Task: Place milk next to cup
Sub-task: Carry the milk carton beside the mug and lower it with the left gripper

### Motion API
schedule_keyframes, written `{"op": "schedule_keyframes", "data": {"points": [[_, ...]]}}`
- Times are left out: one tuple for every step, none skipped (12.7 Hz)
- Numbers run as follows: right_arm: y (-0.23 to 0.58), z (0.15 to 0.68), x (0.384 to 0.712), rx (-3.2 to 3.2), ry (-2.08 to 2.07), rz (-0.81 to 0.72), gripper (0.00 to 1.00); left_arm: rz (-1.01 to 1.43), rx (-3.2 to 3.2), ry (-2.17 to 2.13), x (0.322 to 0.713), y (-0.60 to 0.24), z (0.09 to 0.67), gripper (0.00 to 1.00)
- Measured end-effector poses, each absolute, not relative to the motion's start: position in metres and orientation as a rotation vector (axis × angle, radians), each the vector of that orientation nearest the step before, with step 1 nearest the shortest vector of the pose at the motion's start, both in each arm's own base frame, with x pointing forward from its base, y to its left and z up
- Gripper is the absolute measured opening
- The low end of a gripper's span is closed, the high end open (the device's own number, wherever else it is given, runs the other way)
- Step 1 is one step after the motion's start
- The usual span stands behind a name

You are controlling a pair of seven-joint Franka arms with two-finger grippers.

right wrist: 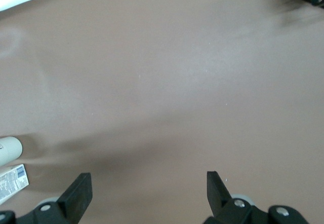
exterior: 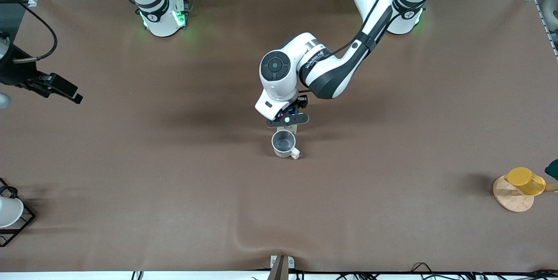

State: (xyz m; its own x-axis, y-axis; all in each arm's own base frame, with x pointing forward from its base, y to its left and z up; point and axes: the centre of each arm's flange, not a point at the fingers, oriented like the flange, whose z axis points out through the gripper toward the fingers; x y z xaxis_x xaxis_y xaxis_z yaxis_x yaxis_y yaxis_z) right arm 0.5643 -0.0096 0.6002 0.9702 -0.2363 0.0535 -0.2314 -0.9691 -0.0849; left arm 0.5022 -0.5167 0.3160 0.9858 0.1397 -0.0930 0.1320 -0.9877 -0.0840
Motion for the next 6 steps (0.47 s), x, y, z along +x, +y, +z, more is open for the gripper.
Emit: {"op": "schedule_keyframes", "data": {"points": [[-0.009,0.599,0.566,-3.041,0.366,-0.081,1.00,0.134,-3.064,-0.242,0.504,-0.518,0.317,0.46],[-0.008,0.597,0.568,-3.041,0.375,-0.069,1.00,0.125,-3.069,-0.277,0.505,-0.519,0.317,0.58],[-0.008,0.596,0.569,-3.040,0.381,-0.065,1.00,0.120,-3.070,-0.301,0.504,-0.520,0.318,0.70],[-0.007,0.596,0.569,-3.040,0.384,-0.063,1.00,0.116,-3.074,-0.305,0.505,-0.521,0.319,0.81],[-0.007,0.596,0.569,-3.040,0.386,-0.062,1.00,0.106,-3.082,-0.306,0.505,-0.522,0.323,0.93],[-0.006,0.596,0.569,-3.040,0.387,-0.060,1.00,0.091,-3.094,-0.307,0.507,-0.524,0.331,1.00]]}}
